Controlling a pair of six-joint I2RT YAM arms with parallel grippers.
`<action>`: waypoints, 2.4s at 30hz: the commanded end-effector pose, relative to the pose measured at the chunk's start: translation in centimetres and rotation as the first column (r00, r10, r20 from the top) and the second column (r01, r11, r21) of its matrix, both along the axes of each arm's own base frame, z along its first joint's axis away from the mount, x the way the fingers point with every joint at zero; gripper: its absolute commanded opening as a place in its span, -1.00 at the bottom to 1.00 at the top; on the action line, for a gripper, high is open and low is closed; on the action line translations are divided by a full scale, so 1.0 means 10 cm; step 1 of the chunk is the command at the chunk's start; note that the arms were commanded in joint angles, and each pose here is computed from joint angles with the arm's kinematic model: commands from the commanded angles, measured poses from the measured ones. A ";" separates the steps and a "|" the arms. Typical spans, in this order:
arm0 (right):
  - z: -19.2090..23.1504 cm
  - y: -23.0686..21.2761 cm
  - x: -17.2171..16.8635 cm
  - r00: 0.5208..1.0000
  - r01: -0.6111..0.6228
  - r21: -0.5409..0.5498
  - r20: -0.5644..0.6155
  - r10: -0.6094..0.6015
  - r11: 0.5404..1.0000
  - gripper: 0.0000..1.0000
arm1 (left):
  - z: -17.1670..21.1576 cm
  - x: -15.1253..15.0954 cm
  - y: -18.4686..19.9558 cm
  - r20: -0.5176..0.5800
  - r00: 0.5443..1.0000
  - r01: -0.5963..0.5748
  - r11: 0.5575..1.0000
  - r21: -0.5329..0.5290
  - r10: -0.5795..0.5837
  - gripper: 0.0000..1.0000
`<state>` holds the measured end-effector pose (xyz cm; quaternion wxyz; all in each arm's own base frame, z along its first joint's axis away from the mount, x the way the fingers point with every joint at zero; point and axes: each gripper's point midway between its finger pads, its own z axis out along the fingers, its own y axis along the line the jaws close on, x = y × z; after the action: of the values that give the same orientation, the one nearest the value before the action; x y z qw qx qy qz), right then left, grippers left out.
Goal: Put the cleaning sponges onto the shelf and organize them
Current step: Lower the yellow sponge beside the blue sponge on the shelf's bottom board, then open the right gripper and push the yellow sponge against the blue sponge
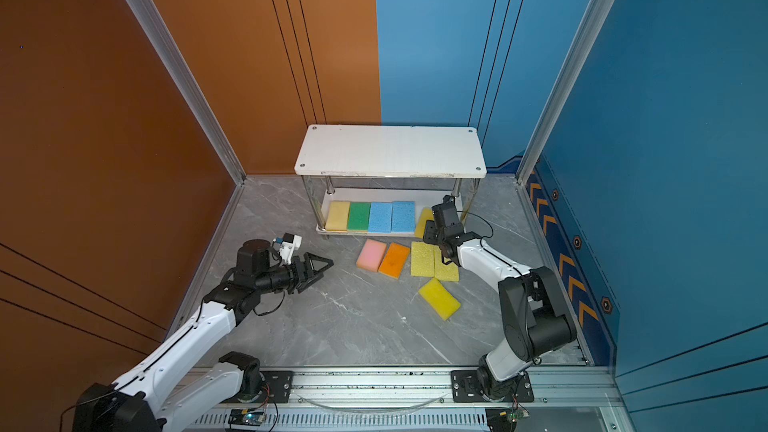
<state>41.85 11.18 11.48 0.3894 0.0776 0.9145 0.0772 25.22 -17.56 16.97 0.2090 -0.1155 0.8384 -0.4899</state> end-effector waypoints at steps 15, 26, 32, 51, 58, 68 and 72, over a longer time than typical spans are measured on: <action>0.19 0.30 -0.53 0.997 -0.054 0.441 -0.029 0.074 0.896 0.03 | -0.03 -0.01 0.00 0.008 1.000 0.002 1.000 -0.015 -0.002 0.55; -0.01 0.35 -0.44 0.996 -0.008 0.553 -0.069 0.055 0.833 -0.86 | -0.04 -0.02 0.02 0.009 1.000 -0.002 1.000 -0.017 0.002 0.55; -0.19 0.33 -0.30 0.995 0.031 0.537 -0.098 0.026 0.843 -0.98 | -0.05 -0.02 0.04 0.003 1.000 -0.007 1.000 -0.016 0.007 0.55; -0.30 0.01 -0.11 0.991 0.131 0.386 -0.083 -0.107 0.913 -1.00 | -0.08 -0.01 0.07 -0.006 1.000 -0.013 1.000 -0.009 0.013 0.55; -0.30 -0.02 -0.15 0.990 0.134 0.361 -0.088 -0.110 0.923 -1.00 | -0.08 0.00 0.07 -0.006 1.000 -0.011 1.000 -0.011 0.011 0.55; -0.20 -0.19 -0.27 0.984 0.178 0.319 -0.059 -0.168 0.931 -1.00 | -0.10 0.01 0.06 -0.011 1.000 -0.003 1.000 -0.017 0.002 0.56; -0.21 -0.19 -0.20 0.984 0.180 0.306 -0.057 -0.171 0.935 -1.00 | -0.08 0.01 0.06 -0.006 1.000 -0.003 1.000 -0.019 0.003 0.56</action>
<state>39.54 10.07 9.72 0.3647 0.2167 0.8811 0.2089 25.47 -17.02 16.31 0.2067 -0.1281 0.8352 -0.4933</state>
